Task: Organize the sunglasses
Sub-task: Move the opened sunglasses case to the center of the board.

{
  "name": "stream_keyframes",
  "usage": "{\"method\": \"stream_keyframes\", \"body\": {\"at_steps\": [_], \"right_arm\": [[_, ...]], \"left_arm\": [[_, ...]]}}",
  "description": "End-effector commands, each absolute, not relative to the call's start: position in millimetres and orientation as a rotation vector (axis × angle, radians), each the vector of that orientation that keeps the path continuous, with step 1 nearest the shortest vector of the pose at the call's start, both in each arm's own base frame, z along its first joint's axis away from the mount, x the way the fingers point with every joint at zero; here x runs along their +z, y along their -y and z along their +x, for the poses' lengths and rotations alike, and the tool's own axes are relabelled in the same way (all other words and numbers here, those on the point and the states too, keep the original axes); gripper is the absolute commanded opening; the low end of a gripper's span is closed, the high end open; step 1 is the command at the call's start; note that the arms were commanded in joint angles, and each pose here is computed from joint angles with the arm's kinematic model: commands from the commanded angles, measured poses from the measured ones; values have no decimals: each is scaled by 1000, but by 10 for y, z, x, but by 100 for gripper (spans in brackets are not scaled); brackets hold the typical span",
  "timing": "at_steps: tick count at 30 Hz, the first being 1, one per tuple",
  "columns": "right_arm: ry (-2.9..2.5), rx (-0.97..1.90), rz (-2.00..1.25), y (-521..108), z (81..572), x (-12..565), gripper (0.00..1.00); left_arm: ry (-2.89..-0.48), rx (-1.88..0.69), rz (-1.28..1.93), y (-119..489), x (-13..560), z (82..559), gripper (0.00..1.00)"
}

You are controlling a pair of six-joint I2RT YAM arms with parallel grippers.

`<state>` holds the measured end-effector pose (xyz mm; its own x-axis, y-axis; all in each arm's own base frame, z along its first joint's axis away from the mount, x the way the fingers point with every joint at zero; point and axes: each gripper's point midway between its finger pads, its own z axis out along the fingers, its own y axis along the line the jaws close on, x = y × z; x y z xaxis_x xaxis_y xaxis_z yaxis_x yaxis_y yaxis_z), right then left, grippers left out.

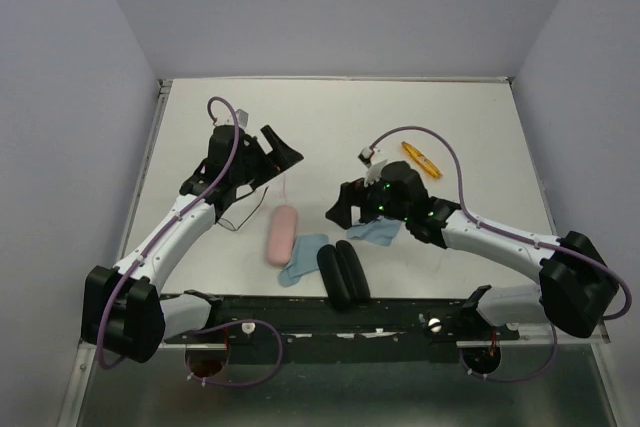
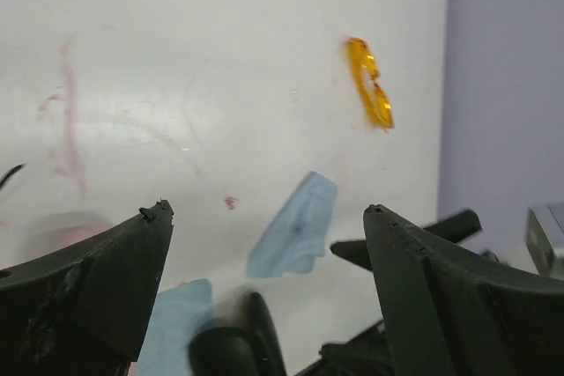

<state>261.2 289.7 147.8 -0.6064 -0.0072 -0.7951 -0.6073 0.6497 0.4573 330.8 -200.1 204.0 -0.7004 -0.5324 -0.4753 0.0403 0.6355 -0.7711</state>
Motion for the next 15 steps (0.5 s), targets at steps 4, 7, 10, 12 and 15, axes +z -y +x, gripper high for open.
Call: {"method": "stream_keyframes", "body": {"at_steps": [4,7,10,12,15], "right_arm": [[-2330,347,-625,-2826,2025,771,100],[-2396,338,-683,-2730,1733,601,100],[-2460,499,-730,-2767,1437,513,100],[-2461,546,-738,-2821,1367,518,100],[-2461,531,-759,-2876,1365,486,100]], "left_arm": [[-2319,-508,-545,1286,1255,3021,99],[-2300,-558,-520,1333,1282,3005,99],[-2292,-609,-492,1394,1305,2971,99],[-2287,-606,-501,1378,1293,2959,99],[-2283,-607,-497,1371,1309,2935,99]]}}
